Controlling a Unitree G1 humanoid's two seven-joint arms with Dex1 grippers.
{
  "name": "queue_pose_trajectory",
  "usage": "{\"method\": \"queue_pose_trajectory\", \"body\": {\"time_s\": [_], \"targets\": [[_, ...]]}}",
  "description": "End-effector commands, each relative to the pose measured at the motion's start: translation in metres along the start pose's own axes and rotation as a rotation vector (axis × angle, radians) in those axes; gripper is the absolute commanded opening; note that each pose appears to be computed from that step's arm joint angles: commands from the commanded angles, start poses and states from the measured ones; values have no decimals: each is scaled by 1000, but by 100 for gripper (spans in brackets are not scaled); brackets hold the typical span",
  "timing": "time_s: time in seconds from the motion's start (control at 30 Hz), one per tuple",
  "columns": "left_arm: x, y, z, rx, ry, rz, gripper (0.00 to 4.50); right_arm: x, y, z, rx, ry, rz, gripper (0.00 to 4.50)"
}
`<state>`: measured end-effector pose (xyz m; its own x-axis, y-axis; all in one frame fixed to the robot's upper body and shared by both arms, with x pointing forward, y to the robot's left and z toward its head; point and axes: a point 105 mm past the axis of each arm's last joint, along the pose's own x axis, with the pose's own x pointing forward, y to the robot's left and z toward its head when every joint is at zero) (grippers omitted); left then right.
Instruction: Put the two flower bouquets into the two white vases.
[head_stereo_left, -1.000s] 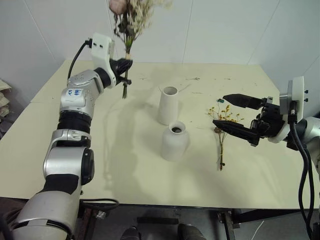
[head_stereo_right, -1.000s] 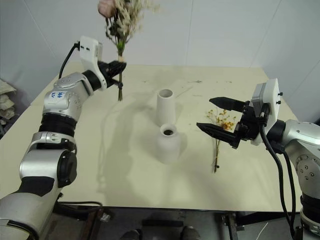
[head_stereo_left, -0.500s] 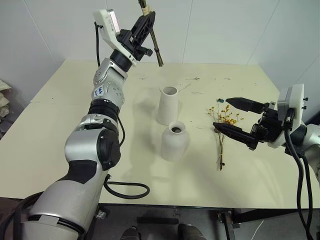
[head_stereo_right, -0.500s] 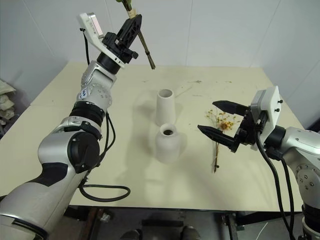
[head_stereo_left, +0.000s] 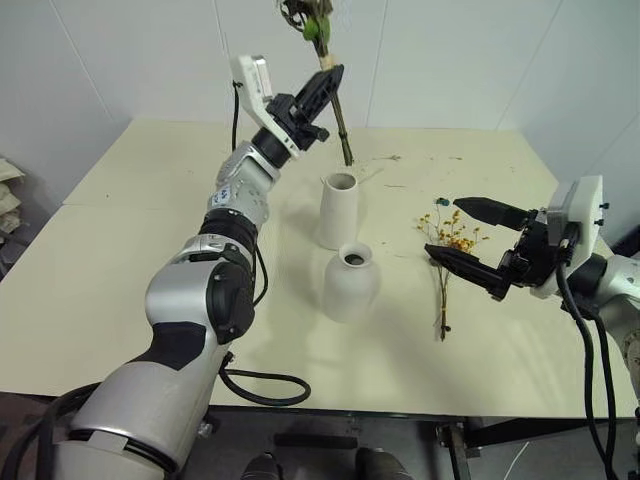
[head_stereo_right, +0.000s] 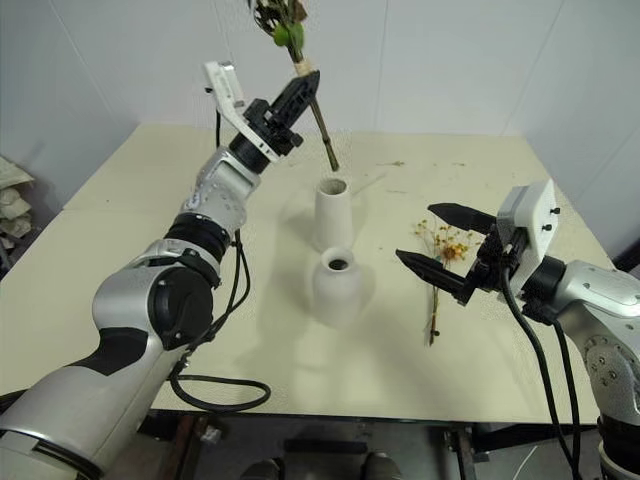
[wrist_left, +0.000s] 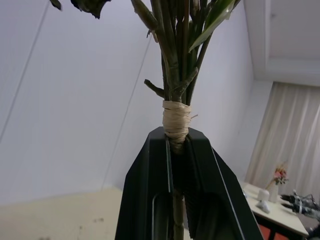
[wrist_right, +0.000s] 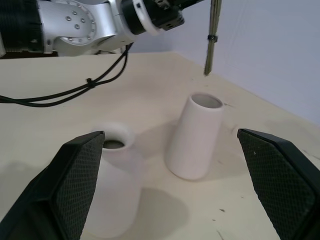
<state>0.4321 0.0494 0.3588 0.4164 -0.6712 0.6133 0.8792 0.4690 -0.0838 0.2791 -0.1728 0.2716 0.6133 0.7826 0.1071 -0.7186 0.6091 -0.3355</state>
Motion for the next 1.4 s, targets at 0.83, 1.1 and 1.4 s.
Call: {"method": "queue_pose_trajectory", "body": {"time_s": [0.83, 1.1, 1.4], "targets": [[7, 3, -12, 129, 58, 95, 2, -6, -3, 9, -48, -41, -73, 450], [2, 14, -10, 184, 64, 181, 2, -8, -1, 10, -49, -40, -82, 450], [2, 9, -24, 178, 92, 161, 2, -9, -2, 11, -55, -40, -86, 450]]}}
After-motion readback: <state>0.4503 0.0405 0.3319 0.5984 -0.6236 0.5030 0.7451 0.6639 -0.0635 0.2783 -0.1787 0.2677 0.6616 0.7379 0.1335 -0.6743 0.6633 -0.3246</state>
